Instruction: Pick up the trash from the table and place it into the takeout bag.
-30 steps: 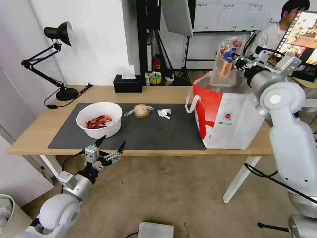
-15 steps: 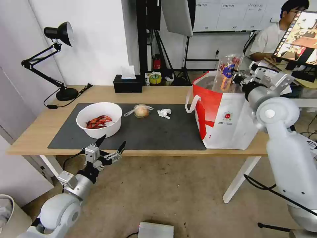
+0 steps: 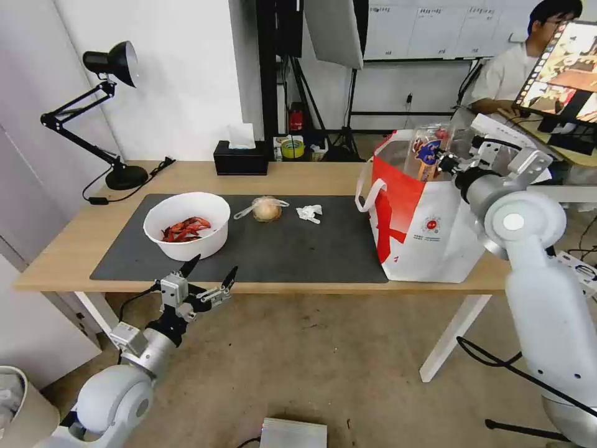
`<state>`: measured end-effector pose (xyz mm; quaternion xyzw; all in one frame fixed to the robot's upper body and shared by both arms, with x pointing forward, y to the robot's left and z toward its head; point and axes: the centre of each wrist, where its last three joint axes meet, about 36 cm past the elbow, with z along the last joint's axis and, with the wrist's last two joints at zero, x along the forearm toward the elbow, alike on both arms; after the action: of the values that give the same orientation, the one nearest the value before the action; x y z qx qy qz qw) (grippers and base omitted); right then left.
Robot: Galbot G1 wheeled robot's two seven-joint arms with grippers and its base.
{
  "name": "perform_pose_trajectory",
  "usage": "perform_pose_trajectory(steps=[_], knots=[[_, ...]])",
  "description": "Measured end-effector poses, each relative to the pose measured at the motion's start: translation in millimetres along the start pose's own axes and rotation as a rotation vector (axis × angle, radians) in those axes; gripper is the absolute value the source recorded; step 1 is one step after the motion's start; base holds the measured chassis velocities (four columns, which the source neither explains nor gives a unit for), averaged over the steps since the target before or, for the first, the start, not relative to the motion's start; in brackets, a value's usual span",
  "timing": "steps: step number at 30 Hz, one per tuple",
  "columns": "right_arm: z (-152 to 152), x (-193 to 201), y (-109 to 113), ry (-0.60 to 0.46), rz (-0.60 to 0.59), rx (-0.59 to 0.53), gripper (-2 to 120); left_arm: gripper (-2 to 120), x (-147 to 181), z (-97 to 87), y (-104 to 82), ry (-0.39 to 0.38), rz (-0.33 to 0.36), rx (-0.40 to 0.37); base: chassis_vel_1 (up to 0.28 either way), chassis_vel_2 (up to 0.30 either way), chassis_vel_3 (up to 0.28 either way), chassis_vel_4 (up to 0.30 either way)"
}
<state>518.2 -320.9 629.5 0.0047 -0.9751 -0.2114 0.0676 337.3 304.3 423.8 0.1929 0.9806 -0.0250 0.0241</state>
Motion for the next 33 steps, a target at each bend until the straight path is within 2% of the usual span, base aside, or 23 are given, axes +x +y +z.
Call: perform_pose_trajectory(steps=[6,11,13,15,17,19,21,23,25,27,29,31,33], knots=[[-4,0,-2,0.009,-0.007,0.001,44,100,1,-0.3,0.9,0.003,-0.002,-0.002,0.000,0.000,0.000,0.000],[-6,0,0,0.007,-0.033,0.007,56,100,1,-0.4,0.9,0.004,-0.003,-0.003,0.000,0.000,0.000,0.000],[-15,-2,5,-0.016,-0.083,0.018,69,100,1,-1.5,1.8,0.003,-0.003,-0.006,0.000,0.000,0.000,0.000],[-17,-2,6,-0.021,-0.094,0.021,72,100,1,-1.8,1.8,0.002,-0.003,-0.007,0.000,0.000,0.000,0.000],[-24,-3,11,-0.041,-0.137,0.033,85,100,1,-2.1,2.0,0.002,-0.004,-0.007,0.000,0.000,0.000,0.000],[-25,-3,12,-0.045,-0.150,0.036,88,100,1,-2.1,2.0,0.002,-0.004,-0.007,0.000,0.000,0.000,0.000],[-28,-3,17,-0.060,-0.213,0.061,97,100,1,-2.1,2.1,0.002,-0.006,-0.007,0.000,0.000,0.000,0.000],[-28,-3,17,-0.060,-0.213,0.061,97,100,1,-2.1,2.1,0.002,-0.006,-0.007,0.000,0.000,0.000,0.000],[-21,0,33,-0.077,-0.344,0.163,100,100,1,-3.1,3.6,-0.001,-0.009,-0.010,0.000,0.000,0.000,0.000],[-19,2,36,-0.080,-0.371,0.186,100,100,1,-3.4,4.1,-0.002,-0.010,-0.011,0.000,0.000,0.000,0.000],[-3,11,48,-0.081,-0.494,0.279,100,100,1,-3.9,7.6,-0.003,-0.019,-0.015,0.000,0.000,0.000,0.000],[1,13,49,-0.078,-0.510,0.291,100,100,1,-3.9,8.1,-0.002,-0.021,-0.016,0.000,0.000,0.000,0.000],[30,24,52,-0.056,-0.586,0.407,100,100,3,-4.6,11.6,-0.001,-0.030,-0.021,0.000,0.000,0.000,0.000]])
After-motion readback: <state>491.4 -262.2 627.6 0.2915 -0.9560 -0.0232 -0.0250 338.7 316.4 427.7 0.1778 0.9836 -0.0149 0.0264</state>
